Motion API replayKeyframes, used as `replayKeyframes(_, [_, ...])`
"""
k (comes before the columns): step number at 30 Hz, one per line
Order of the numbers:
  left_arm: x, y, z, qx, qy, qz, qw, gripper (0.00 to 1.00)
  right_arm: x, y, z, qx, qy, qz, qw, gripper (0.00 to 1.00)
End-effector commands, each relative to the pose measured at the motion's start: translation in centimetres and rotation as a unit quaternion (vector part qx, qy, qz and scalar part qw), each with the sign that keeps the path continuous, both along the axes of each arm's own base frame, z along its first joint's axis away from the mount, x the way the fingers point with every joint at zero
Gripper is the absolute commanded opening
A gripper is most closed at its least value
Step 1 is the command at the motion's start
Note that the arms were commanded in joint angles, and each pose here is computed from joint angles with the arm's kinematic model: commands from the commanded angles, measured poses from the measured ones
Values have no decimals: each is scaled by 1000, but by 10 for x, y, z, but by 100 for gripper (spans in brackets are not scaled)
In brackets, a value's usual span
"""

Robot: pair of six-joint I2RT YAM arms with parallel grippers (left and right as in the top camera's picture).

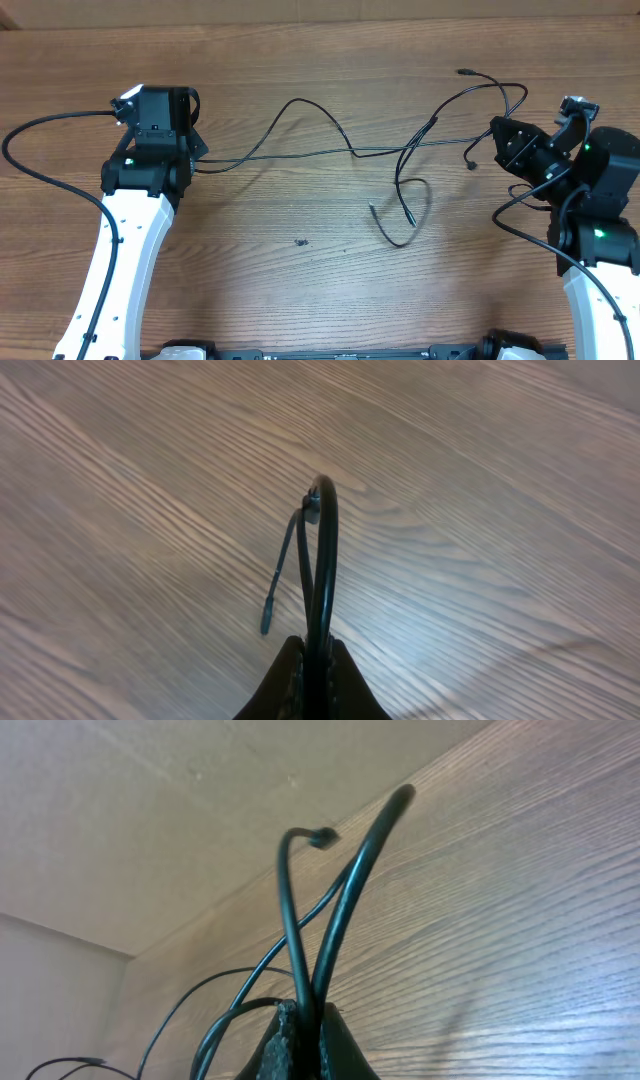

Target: Untangle cables

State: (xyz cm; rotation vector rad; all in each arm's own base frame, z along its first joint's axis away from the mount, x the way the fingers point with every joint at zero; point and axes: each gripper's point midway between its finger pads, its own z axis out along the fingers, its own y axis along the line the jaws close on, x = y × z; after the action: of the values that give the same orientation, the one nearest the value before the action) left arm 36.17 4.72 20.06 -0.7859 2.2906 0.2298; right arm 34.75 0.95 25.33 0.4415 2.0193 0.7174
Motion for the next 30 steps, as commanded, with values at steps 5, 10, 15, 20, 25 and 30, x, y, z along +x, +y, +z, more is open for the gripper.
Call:
replayKeyframes(5, [-14, 43, 15, 77, 10, 55, 995, 4, -9, -60, -3, -43, 5, -80, 996, 4])
replayKeyframes(10, [-18, 52, 12, 72, 17, 67, 995, 4, -16, -76, -11, -56, 22, -98, 993, 4])
replayKeyframes(15, [-18, 52, 12, 69, 17, 66, 995, 4, -18, -83, -15, -72, 29, -110, 991, 9])
replayKeyframes(20, [-18, 52, 12, 69, 17, 66, 995, 4, -24, -95, -25, -87, 57, -142, 984, 15])
replayKeyframes(25, [-16, 48, 10, 57, 16, 58, 997, 4, -26, -93, -28, -83, 65, -138, 985, 17])
replayKeyframes(30, [-10, 31, 4, 14, 14, 26, 999, 4, -28, -72, -30, -50, 66, -91, 992, 22])
